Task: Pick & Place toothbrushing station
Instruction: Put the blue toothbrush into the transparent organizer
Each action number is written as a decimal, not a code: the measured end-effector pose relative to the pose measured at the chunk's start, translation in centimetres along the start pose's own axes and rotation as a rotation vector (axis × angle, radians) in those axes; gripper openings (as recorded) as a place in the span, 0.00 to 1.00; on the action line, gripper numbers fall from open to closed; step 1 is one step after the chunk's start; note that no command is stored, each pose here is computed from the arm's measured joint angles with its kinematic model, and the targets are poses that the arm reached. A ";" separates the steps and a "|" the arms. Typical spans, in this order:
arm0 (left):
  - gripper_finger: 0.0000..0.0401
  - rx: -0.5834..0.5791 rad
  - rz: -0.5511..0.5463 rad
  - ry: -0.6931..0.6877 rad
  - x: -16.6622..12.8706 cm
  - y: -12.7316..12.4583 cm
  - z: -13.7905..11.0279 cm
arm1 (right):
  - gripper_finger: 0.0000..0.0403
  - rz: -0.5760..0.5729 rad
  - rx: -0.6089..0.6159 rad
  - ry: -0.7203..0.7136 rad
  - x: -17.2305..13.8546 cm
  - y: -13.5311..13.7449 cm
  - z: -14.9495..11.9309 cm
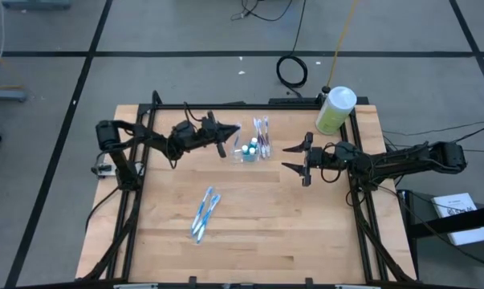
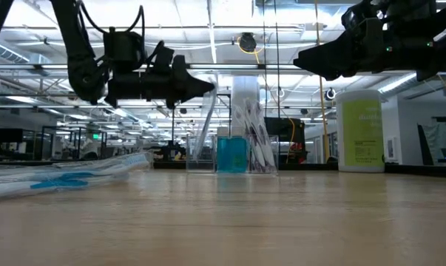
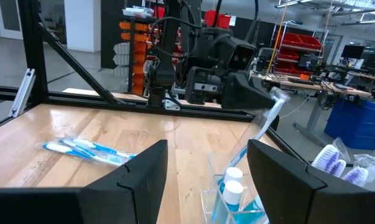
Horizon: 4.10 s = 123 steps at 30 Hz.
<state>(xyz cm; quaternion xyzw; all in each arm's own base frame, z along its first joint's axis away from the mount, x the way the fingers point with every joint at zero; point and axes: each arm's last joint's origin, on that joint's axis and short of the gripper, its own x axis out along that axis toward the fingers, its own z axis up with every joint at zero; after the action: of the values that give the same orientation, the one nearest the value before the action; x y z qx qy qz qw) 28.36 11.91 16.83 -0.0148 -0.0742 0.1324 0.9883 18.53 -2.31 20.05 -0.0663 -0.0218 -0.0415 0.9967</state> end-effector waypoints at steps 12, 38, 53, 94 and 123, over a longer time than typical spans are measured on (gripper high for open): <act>0.01 -0.028 0.006 0.067 0.0 0.0 -0.8 | 0.53 0.001 0.004 0.008 0.0 0.0 -0.1; 0.09 -0.105 0.055 0.105 0.0 0.2 -1.2 | 0.53 0.002 0.012 0.015 0.0 0.0 -0.1; 0.46 -0.092 0.042 -0.011 0.0 0.1 0.1 | 0.53 0.002 0.013 0.015 0.0 0.0 -0.1; 0.49 -0.397 0.155 1.319 -5.5 -13.8 0.0 | 0.53 -0.003 0.012 0.004 0.0 0.0 0.0; 0.49 -0.299 0.855 1.584 -8.9 -8.9 -1.2 | 0.53 -0.001 0.031 0.014 0.0 0.0 -0.1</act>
<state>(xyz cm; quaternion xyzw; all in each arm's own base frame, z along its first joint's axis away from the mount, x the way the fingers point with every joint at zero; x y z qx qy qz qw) 22.35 0.98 14.83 -0.2558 0.6214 0.4276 0.6046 18.55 -2.31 19.94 -0.0507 -0.0154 -0.0420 0.9977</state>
